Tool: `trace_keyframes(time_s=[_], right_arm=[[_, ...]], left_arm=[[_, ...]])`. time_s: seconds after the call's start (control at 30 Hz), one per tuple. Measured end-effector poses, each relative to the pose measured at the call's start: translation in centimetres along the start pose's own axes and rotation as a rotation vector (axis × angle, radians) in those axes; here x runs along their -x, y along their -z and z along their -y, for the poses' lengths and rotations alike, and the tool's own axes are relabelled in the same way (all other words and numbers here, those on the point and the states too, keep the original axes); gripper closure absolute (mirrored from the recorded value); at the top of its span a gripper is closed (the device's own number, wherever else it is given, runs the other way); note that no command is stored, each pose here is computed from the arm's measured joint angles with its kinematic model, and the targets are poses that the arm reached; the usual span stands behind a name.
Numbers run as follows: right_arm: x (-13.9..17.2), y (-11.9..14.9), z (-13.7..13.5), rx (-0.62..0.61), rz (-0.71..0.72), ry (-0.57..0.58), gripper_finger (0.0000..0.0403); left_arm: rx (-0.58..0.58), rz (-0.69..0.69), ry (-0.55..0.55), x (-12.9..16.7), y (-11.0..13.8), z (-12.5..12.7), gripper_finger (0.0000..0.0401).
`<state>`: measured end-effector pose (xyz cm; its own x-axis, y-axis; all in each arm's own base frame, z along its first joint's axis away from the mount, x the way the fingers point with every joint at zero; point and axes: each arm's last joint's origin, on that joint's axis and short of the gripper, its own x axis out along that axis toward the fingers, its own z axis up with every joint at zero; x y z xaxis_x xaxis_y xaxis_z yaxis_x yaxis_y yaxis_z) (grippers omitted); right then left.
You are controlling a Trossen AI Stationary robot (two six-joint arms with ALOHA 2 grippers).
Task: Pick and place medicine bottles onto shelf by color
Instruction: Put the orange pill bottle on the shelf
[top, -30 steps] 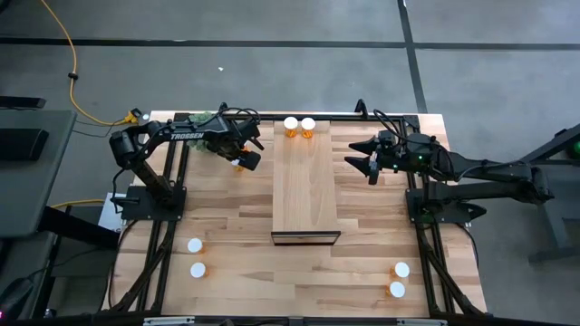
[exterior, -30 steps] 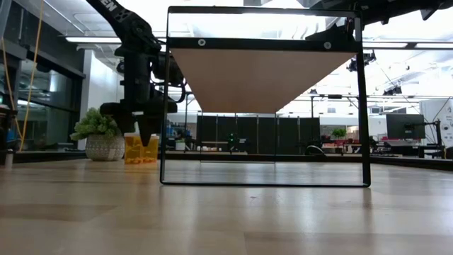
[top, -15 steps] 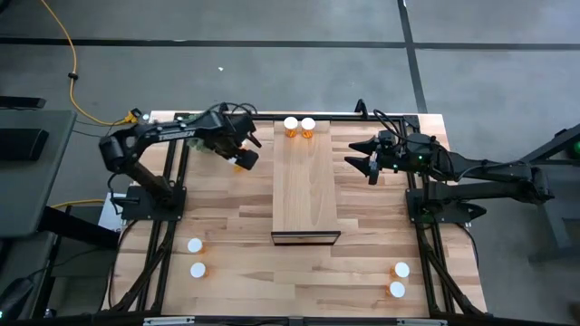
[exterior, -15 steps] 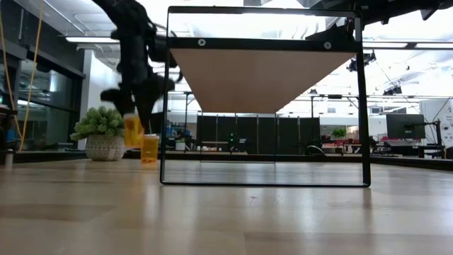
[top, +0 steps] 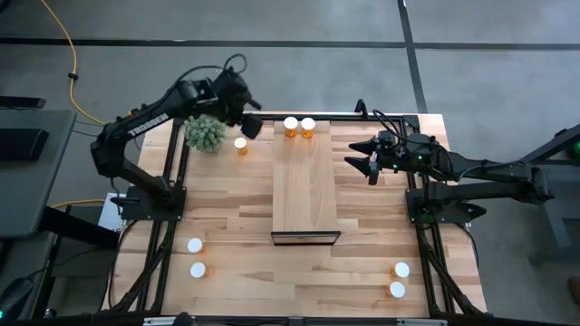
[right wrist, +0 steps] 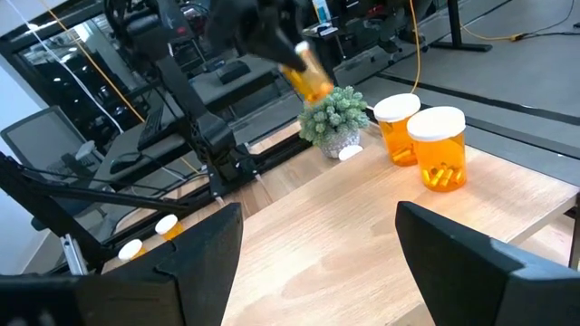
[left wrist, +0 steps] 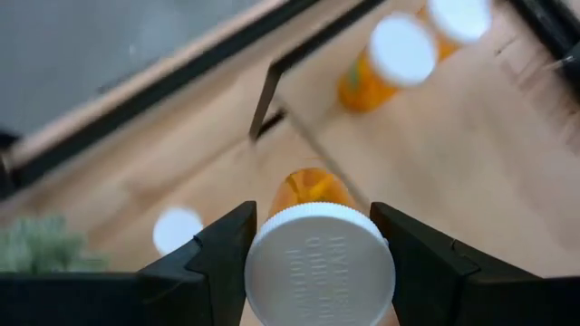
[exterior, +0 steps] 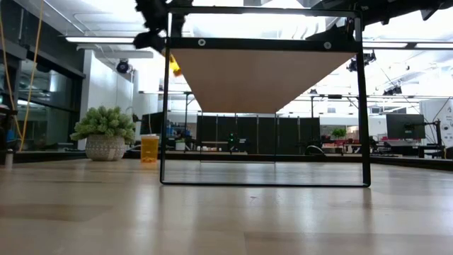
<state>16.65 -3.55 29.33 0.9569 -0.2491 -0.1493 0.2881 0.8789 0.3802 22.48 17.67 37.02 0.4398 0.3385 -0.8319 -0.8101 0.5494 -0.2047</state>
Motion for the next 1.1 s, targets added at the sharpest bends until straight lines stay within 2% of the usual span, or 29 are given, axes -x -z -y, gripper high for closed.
trace_keyframes(time_s=[0.17, 0.4, 0.7, 1.1], right_arm=[[0.0, 0.0, 0.0, 0.0, 0.0, 0.0, 0.0121], [0.0, 0.0, 0.0, 0.0, 0.0, 0.0, 0.0121], [0.0, 0.0, 0.0, 0.0, 0.0, 0.0, 0.0121], [0.0, 0.0, 0.0, 0.002, 0.0, 0.0, 0.0121]], left_arm=[[-0.063, -0.038, -0.015, -0.9, -2.8, 1.1, 0.0205], [-0.09, -0.083, -0.026, -4.1, -4.7, 2.5, 0.0205], [-0.096, -0.146, -0.083, -7.5, -4.8, 2.8, 0.0202], [-0.106, -0.109, -0.058, -8.3, -5.0, 3.8, 0.0202]])
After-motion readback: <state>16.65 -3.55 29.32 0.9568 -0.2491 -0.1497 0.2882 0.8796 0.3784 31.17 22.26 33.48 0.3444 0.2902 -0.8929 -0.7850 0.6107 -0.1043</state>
